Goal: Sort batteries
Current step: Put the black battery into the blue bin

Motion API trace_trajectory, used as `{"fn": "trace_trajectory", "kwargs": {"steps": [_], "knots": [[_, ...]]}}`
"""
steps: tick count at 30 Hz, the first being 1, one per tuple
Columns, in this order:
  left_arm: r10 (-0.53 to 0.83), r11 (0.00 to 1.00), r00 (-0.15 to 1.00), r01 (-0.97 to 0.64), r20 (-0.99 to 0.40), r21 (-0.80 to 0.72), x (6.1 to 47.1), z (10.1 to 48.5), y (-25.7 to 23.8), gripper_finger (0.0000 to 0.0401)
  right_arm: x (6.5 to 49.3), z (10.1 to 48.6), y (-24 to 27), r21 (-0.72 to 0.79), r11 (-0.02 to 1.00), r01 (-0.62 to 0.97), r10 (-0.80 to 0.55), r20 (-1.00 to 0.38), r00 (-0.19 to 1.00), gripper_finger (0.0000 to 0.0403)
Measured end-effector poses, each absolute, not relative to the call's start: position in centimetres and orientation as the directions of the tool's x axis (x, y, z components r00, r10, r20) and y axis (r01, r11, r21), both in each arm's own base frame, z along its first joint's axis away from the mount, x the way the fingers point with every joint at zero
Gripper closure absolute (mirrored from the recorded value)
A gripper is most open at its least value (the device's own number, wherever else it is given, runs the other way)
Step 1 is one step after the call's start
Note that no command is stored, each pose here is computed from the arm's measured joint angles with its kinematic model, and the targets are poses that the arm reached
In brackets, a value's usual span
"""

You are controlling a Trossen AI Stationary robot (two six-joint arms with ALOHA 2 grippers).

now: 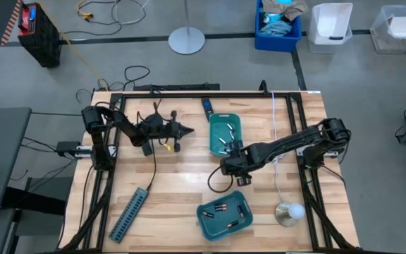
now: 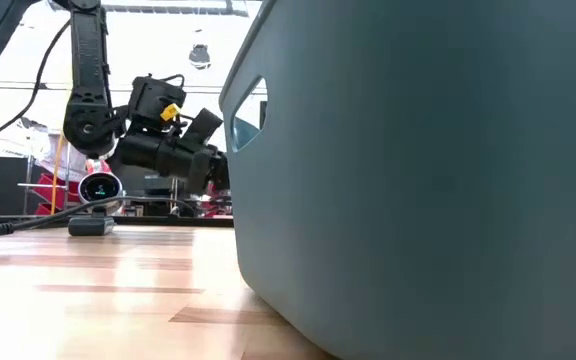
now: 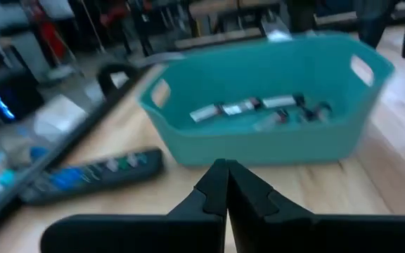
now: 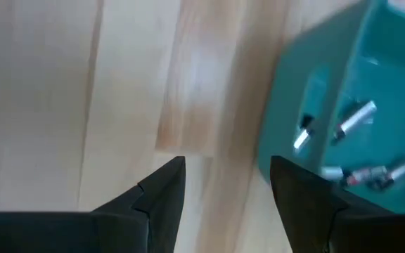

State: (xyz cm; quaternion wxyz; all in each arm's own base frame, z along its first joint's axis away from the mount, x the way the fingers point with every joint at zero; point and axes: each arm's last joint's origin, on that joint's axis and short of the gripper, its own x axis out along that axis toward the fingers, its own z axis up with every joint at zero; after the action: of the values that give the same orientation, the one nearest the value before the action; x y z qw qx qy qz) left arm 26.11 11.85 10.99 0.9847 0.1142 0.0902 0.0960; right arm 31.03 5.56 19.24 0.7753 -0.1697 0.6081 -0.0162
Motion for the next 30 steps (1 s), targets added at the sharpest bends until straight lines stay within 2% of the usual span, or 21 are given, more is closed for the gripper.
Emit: {"fn": "trace_trajectory", "kwargs": {"steps": [2,6,10,14,18,22,30], "knots": [[0.224,0.952,0.968,-0.193,-0.11,0.237,25.9,11.5,12.5,0.0401,30.4,19.7,5.4,-0.283,0.94,-0.19,-0.238,-0.944,0.23,0.0177],[0.178,0.983,0.982,-0.175,-0.065,0.05,25.3,12.6,13.3,0.0401,29.1,20.7,5.2,-0.273,0.949,-0.156,-0.244,-0.953,0.182,0.0177],[0.178,0.981,0.978,-0.185,-0.105,-0.058,24.8,13.0,13.8,0.0401,28.5,21.8,6.1,-0.246,0.957,-0.152,-0.21,-0.952,0.222,0.0177],[0.255,0.963,0.961,-0.262,-0.103,-0.062,23.3,15.3,15.3,0.0401,27.7,22.5,7.9,-0.178,0.958,-0.227,-0.12,-0.961,0.247,0.0177],[0.295,0.942,0.947,-0.31,-0.125,-0.127,22.1,16.3,15.9,0.0401,27.8,22.3,9.4,-0.161,0.959,-0.233,-0.093,-0.956,0.279,0.0177],[0.312,0.921,0.937,-0.339,-0.159,-0.193,21.6,16.6,16.1,0.0401,28.3,20.9,10.3,-0.141,0.977,-0.157,-0.099,-0.964,0.248,0.0177],[0.304,0.902,0.911,-0.369,-0.279,-0.223,21.4,15.5,15.7,0.0401,28.5,18.4,11.0,-0.135,0.99,0.041,-0.139,-0.98,0.14,0.0177]]}}
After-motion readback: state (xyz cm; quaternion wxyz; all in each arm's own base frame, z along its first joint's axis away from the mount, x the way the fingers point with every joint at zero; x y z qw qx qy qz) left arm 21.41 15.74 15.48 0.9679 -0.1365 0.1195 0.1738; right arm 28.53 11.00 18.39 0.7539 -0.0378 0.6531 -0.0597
